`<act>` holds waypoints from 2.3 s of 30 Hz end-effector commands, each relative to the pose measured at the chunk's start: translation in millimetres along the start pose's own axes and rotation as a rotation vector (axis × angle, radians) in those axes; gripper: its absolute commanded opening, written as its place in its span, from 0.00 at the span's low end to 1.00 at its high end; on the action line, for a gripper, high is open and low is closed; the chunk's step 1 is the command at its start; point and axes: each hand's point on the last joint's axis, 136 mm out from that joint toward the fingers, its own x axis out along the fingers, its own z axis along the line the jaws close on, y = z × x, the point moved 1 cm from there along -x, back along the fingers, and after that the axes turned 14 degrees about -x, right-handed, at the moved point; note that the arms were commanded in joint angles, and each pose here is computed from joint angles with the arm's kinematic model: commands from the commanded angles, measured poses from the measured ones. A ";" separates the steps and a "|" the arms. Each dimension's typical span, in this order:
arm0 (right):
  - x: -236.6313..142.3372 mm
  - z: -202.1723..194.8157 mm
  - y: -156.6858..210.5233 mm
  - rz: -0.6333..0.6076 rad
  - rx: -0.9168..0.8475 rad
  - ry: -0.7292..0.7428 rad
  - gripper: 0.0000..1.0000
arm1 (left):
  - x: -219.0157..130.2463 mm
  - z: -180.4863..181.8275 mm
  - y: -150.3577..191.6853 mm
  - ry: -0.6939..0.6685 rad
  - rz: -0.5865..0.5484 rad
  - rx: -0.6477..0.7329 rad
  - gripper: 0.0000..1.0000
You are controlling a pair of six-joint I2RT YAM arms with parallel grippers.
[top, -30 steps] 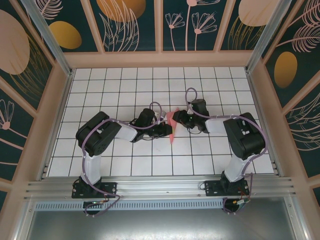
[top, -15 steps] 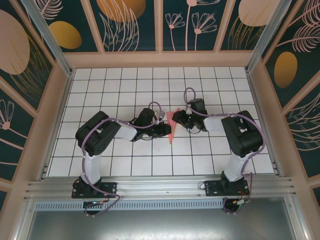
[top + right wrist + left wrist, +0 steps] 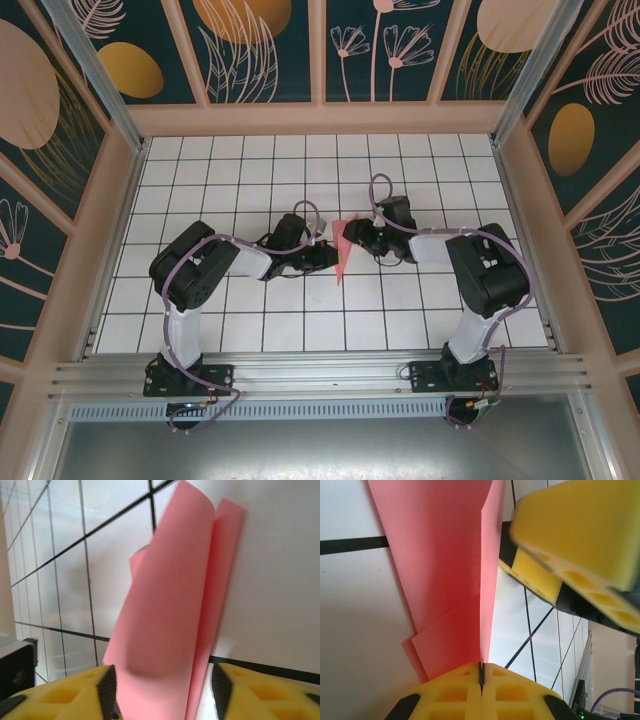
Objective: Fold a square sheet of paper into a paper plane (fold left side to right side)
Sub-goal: Fold the wing for the fifth time at the center of the table.
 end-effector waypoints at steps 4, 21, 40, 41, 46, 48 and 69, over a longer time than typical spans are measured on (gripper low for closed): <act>-16.1 19.5 -23.2 -0.072 -0.028 -0.094 0.71 | -7.0 -13.1 -6.8 0.023 -0.021 0.038 0.04; 12.5 10.1 -34.2 -0.018 0.014 -0.044 0.73 | -6.9 -9.6 -8.0 0.000 -0.027 0.043 0.04; 35.3 -5.1 -24.4 0.090 0.007 0.057 0.74 | -8.4 -12.4 -9.6 -0.010 -0.032 0.057 0.04; 36.6 -7.4 -22.3 0.103 0.006 0.070 0.74 | -8.8 -13.6 -9.5 -0.010 -0.032 0.059 0.04; 43.5 -17.9 -12.3 0.162 -0.008 0.131 0.74 | -10.4 -13.3 -11.1 -0.028 -0.034 0.070 0.04; 45.6 -20.2 -8.7 0.177 -0.011 0.142 0.74 | -10.6 -12.7 -12.1 -0.034 -0.034 0.074 0.04; 39.6 4.5 -22.9 0.113 -0.071 0.049 0.75 | -12.5 -0.7 -14.1 -0.034 -0.019 0.066 0.06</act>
